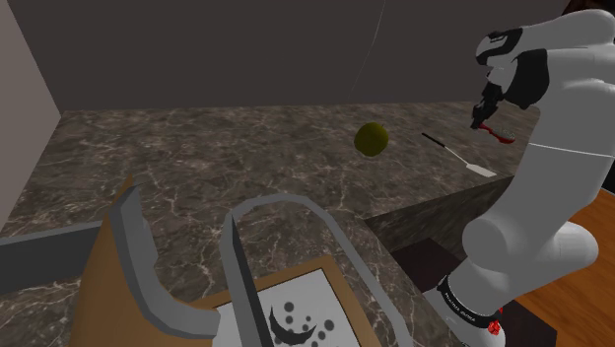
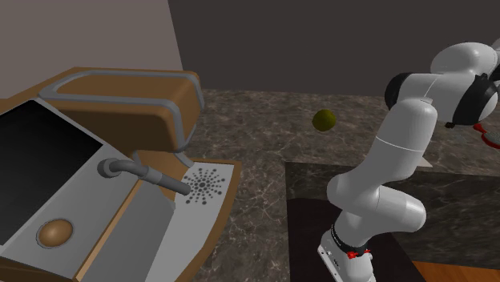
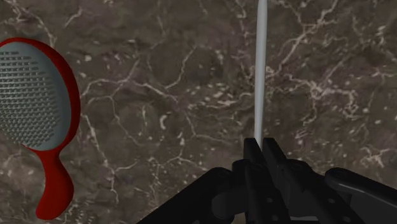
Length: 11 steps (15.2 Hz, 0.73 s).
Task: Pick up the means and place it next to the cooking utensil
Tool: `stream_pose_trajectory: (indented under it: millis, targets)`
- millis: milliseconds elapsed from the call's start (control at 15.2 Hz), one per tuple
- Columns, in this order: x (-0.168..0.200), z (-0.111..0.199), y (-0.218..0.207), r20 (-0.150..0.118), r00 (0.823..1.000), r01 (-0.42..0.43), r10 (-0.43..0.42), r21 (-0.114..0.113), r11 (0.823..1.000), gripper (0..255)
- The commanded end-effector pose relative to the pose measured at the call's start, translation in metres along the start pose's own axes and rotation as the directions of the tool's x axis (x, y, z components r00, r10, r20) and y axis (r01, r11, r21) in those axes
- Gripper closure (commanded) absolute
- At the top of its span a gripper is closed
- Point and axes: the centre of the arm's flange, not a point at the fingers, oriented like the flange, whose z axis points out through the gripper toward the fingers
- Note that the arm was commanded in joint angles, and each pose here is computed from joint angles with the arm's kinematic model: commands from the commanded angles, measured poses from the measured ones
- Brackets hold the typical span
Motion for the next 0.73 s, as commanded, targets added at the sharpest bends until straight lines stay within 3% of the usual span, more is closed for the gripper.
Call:
stream_pose_trajectory:
  millis: [0,594,660]
  targets:
    - [0.000,0.010,0.000,0.000,1.000,0.000,0.000,0.000,1.000,255]
    - [0.001,0.021,0.000,0.000,1.000,0.000,0.000,0.000,1.000,255]
    - [0.001,0.021,0.000,0.000,1.000,0.000,0.000,0.000,1.000,0]
